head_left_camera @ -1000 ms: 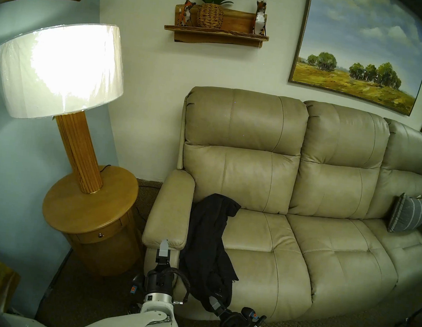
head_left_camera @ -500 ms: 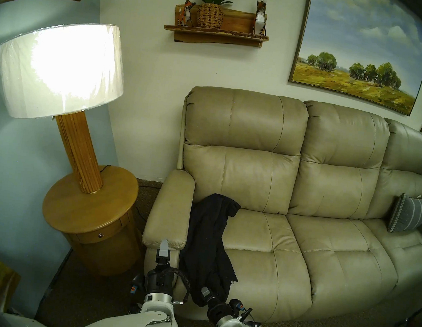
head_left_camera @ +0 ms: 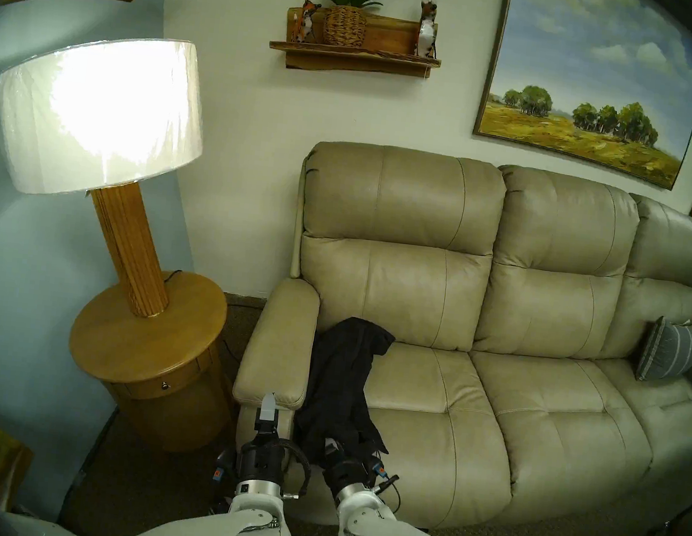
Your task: Drape jacket on sofa arm
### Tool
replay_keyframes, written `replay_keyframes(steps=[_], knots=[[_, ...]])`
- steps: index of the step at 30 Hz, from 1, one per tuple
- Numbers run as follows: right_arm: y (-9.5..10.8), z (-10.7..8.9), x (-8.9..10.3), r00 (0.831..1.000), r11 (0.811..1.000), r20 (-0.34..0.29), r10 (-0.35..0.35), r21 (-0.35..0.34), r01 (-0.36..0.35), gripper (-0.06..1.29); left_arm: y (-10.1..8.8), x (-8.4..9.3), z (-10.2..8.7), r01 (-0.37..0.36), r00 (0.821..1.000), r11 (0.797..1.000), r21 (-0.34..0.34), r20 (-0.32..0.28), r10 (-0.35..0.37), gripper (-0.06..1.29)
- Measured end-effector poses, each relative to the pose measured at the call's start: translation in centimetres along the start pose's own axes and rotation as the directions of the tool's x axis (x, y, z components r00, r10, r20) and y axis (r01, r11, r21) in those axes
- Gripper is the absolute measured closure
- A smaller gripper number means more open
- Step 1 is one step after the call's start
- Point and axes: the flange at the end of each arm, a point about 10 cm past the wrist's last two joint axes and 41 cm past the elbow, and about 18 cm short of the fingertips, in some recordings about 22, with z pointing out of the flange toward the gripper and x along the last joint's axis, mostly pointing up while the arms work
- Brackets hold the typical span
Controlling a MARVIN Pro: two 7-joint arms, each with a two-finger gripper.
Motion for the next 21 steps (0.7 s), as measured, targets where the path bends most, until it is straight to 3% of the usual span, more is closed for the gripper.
replay_keyframes(steps=[5, 9, 21], knots=[[-4.0, 1.7, 1.1, 0.999, 0.989, -0.026, -0.047, 0.138, 0.051, 1.19, -0.2, 0.9, 0.1, -0.015, 1.000, 1.000, -0.001, -0.011, 0.015, -0.02], [-7.1, 2.9, 1.4, 0.994, 0.967, -0.036, -0.104, 0.231, 0.110, 1.19, -0.5, 1.4, -0.3, -0.023, 1.000, 1.000, 0.009, -0.013, 0.023, -0.02], [-13.4, 5.1, -0.1, 0.968, 0.891, 0.005, -0.252, 0.390, 0.231, 1.21, -1.1, 2.1, -0.8, -0.030, 1.000, 0.999, 0.023, -0.007, 0.030, -0.02]])
